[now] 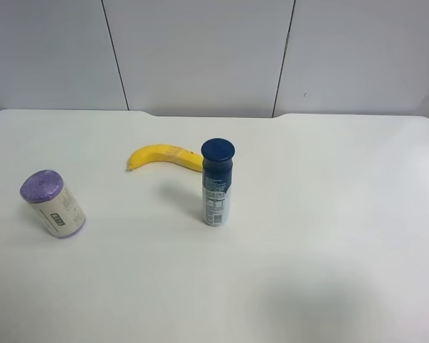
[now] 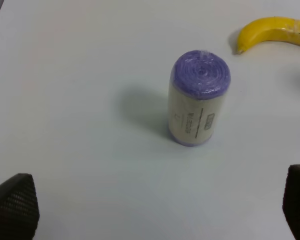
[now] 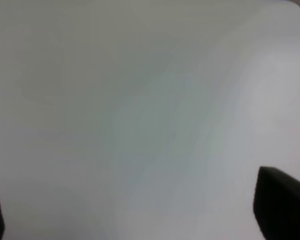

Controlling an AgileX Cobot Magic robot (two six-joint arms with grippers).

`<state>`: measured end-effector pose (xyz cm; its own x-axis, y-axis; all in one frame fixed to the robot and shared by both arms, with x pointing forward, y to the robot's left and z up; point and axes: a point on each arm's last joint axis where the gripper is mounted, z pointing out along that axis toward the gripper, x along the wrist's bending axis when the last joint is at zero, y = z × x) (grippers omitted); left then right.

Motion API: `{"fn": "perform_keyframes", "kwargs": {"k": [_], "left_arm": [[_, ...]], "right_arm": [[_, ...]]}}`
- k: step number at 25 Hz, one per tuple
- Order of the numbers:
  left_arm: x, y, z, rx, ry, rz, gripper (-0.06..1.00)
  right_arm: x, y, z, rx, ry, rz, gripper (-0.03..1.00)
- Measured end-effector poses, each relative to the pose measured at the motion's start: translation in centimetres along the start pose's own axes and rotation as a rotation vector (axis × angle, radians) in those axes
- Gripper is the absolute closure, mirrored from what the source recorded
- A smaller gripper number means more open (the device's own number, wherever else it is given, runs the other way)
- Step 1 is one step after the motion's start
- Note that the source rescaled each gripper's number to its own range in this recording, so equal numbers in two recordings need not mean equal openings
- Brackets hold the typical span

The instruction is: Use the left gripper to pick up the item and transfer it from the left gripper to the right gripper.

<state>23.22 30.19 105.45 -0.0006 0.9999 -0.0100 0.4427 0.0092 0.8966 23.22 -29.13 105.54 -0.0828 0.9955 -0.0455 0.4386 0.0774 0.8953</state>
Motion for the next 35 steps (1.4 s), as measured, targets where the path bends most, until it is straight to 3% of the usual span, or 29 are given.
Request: {"fn": "perform_keyframes", "kwargs": {"k": [31,35], "left_arm": [[0.00,0.00,0.00,0.000,0.000,0.000,-0.06],[-0.06,0.80,0.48,0.075,-0.004,-0.002,-0.06]], "right_arm": [[0.00,0.00,0.00,0.000,0.000,0.000,-0.03],[0.00,0.00,0.00,0.000,0.000,0.000,-0.03]]}}
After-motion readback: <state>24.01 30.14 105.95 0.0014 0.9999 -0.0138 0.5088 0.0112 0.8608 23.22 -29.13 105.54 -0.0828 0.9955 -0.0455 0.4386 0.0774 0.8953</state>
